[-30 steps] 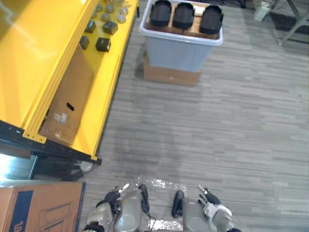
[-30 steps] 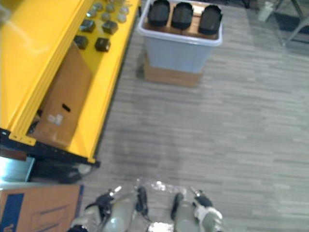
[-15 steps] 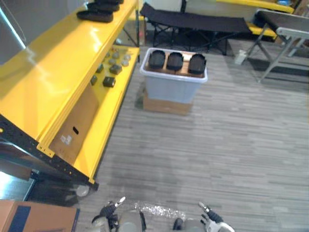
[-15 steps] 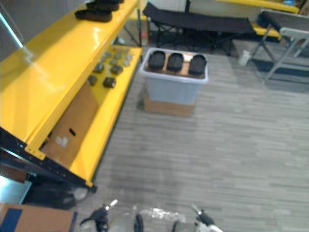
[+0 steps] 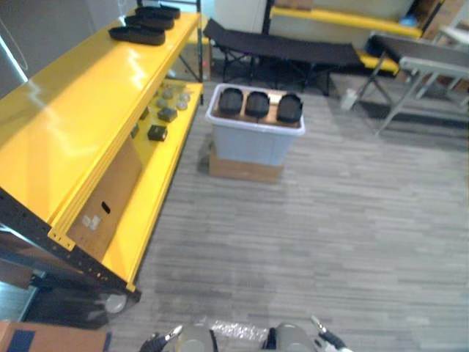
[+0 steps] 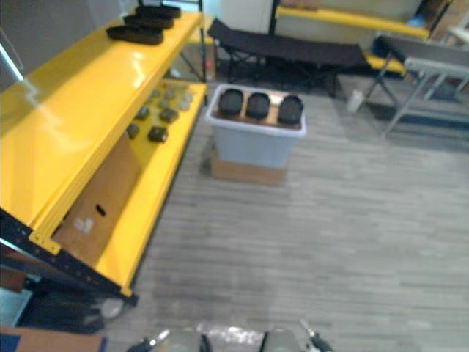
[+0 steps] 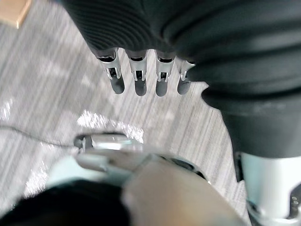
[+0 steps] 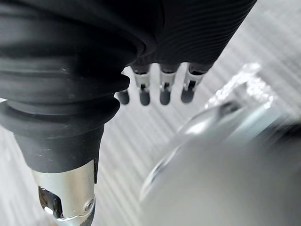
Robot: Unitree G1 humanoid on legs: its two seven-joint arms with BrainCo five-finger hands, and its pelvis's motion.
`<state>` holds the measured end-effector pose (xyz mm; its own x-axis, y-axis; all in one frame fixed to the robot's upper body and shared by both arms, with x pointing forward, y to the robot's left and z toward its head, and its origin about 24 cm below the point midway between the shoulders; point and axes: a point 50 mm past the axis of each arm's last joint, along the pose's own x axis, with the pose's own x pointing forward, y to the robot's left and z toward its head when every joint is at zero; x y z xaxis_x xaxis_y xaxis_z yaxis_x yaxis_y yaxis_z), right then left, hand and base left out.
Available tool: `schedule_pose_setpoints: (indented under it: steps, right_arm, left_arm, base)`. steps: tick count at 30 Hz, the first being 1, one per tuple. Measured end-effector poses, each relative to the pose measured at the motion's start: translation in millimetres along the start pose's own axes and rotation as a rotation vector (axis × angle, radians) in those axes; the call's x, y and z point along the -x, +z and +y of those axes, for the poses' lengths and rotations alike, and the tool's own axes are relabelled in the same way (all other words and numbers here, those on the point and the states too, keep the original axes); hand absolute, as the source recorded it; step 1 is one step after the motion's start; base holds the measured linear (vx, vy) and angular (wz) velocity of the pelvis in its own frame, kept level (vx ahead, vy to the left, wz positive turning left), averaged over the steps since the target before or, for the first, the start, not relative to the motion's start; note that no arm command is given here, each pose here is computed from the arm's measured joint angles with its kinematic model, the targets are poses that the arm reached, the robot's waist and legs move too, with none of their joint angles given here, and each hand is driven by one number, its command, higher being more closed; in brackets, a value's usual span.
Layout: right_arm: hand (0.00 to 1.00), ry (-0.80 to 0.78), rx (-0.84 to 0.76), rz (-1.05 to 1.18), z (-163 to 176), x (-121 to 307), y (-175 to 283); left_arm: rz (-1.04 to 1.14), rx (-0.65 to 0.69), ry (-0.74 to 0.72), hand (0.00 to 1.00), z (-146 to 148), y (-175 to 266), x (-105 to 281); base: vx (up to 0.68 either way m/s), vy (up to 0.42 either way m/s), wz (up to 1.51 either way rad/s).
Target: Walk over and take plastic housings, then place them on the shelf
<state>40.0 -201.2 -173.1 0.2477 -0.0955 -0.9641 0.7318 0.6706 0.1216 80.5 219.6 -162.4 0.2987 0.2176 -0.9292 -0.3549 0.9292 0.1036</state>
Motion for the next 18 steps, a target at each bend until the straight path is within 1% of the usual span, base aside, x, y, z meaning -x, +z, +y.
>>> schedule_pose_setpoints:
  steps: [1, 3, 5, 6, 8, 10, 11, 12, 14, 15, 17, 18]
  right_arm:
    - [0.00, -0.012, -0.014, 0.020, -4, 1, -6]
    - [0.00, -0.064, -0.036, 0.097, -23, 7, -30]
    - [0.00, -0.090, -0.013, 0.171, -33, 13, -51]
    - [0.00, -0.104, 0.000, 0.202, -38, 16, -60]
    - [0.00, -0.124, 0.016, 0.220, -43, 17, -63]
    - [0.00, -0.132, 0.054, 0.192, -46, 16, -52]
    - [0.00, -0.137, 0.089, 0.154, -48, 14, -38]
    - [0.00, -0.144, 0.156, 0.117, -51, 13, -29]
    - [0.00, -0.140, 0.230, 0.032, -47, 10, -4]
    - [0.00, -0.130, 0.271, -0.045, -44, 9, 14]
    - [0.00, -0.065, 0.316, -0.183, -20, 5, 44]
    - [0.00, -0.006, 0.355, -0.270, 4, 4, 66]
  left_arm:
    - [0.000, -0.002, 0.001, 0.00, 0, 1, 0]
    - [-0.002, 0.039, 0.013, 0.00, 0, 5, -1]
    - [-0.008, 0.078, 0.025, 0.00, -1, 8, -1]
    - [-0.009, 0.084, 0.024, 0.00, -5, 8, -1]
    - [-0.007, 0.157, -0.016, 0.00, -23, 8, 0]
    - [-0.005, 0.219, -0.047, 0.00, -35, 6, 2]
    - [0.003, 0.266, -0.062, 0.00, -41, 3, 3]
    - [-0.001, 0.281, -0.055, 0.00, -39, 1, 3]
    - [0.021, 0.285, -0.045, 0.00, -36, -5, 3]
    - [0.039, 0.326, -0.047, 0.00, -36, -9, 3]
    - [0.013, 0.356, -0.052, 0.00, -34, -4, 3]
    - [-0.014, 0.365, -0.050, 0.00, -32, 1, 3]
  base:
    - [0.21, -0.100, -0.13]
    - [0.28, -0.136, -0.10]
    - [0.37, -0.196, -0.07]
    - [0.48, -0.248, -0.02]
    - [0.48, -0.202, 0.10]
    - [0.51, -0.163, 0.03]
    - [0.57, -0.210, -0.07]
    - [0.44, -0.180, -0.09]
    - [0.41, -0.096, -0.05]
    - [0.42, -0.040, 0.04]
    - [0.40, 0.050, -0.02]
    - [0.39, 0.163, -0.36]
